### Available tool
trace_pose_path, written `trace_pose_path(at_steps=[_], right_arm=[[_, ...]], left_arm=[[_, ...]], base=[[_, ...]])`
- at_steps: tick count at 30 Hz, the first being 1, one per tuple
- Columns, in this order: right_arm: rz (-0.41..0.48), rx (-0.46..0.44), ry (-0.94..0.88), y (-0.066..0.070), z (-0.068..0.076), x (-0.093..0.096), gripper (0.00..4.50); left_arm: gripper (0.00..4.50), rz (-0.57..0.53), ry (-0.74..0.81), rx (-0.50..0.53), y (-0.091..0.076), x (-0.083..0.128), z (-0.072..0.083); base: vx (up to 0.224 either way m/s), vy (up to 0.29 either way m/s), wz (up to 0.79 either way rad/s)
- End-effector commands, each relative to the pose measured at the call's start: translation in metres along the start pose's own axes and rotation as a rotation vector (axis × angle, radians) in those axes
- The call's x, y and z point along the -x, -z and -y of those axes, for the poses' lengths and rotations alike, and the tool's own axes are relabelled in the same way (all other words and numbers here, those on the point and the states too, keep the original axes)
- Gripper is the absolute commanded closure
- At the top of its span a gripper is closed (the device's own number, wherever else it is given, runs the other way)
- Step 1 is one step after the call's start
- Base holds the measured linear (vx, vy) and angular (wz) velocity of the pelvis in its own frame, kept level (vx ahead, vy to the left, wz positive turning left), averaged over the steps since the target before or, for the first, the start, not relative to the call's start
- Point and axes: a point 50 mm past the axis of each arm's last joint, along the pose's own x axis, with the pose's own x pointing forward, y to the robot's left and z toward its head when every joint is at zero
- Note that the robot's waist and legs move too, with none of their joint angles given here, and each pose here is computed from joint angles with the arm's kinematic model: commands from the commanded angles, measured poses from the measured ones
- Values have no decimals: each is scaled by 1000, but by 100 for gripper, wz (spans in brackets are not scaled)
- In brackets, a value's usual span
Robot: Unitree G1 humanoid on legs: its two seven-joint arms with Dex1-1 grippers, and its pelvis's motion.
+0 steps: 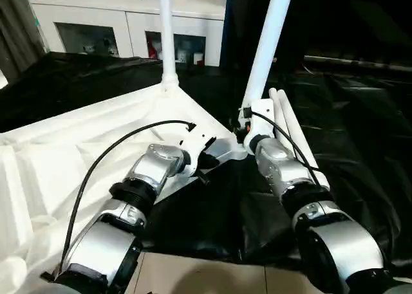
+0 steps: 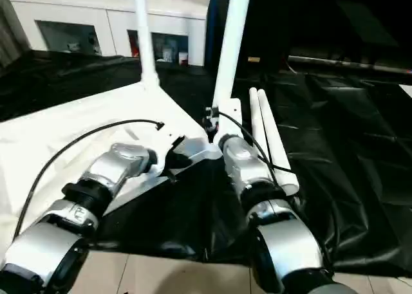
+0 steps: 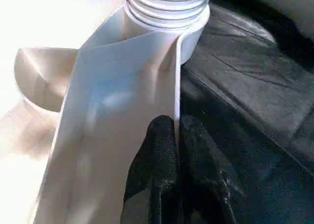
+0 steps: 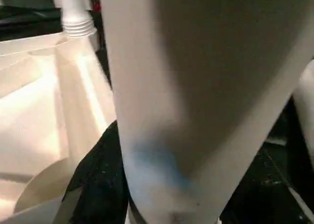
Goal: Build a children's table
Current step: Rotate leg to tighten
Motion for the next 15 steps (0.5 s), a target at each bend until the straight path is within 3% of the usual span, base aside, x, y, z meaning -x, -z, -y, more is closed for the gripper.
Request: trace_pose_path(at_steps=[1,5,8,10,15], right_arm=[[-254,-32,76,61,13,15,261],[-196,-25,15,53,4,11,261],[-113,-75,-55,38,-2,7,189],[-97,-86,-68,34,-2,6,189],[3,-96,-150,10,0,2,143]], left_arm=[[450,-23,-74,-8,2,6,-12],[450,-24,-85,-25,4,9,-15],[450,-1,-68,-101,5,12,-16],[450,-1,-63,-107,6,13,-16],[450,21,-15,-181,5,20,-16]], base=[[0,0,0],[0,0,0],[0,0,0],[0,0,0],[0,0,0]])
